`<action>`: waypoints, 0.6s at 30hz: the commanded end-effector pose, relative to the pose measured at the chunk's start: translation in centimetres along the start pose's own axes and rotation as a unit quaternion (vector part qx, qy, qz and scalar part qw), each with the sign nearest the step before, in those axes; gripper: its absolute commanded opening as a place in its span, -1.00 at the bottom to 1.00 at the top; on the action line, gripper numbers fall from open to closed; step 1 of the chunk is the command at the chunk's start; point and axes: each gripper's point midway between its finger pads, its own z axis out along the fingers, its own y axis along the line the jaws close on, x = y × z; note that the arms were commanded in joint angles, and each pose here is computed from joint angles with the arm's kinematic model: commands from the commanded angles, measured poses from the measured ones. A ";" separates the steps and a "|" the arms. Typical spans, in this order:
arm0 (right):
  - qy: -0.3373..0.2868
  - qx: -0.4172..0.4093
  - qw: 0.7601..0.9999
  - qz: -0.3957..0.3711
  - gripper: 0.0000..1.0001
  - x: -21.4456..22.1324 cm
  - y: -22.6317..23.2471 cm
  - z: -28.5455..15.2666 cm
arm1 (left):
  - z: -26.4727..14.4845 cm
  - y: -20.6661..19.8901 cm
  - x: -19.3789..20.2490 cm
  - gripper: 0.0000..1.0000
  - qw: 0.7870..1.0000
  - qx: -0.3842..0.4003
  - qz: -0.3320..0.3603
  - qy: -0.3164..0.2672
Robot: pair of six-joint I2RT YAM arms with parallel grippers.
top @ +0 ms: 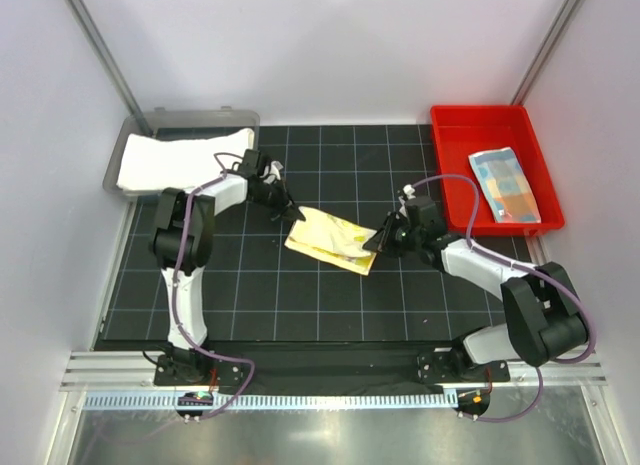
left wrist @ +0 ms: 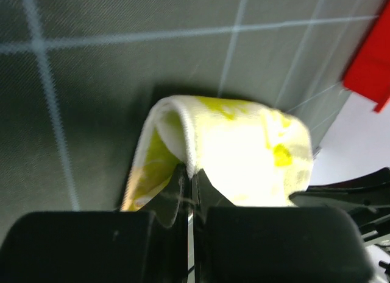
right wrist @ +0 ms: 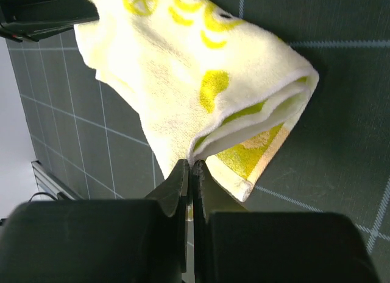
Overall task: Fold and stack the towels
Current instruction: Smooth out wrinkles on the folded towel
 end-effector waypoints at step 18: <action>0.026 0.006 1.000 -0.004 -0.98 3.7 -2.9 0.1 | -6.7 -0.4 3.0 -0.02 0.993 -0.079 0.083 -0.006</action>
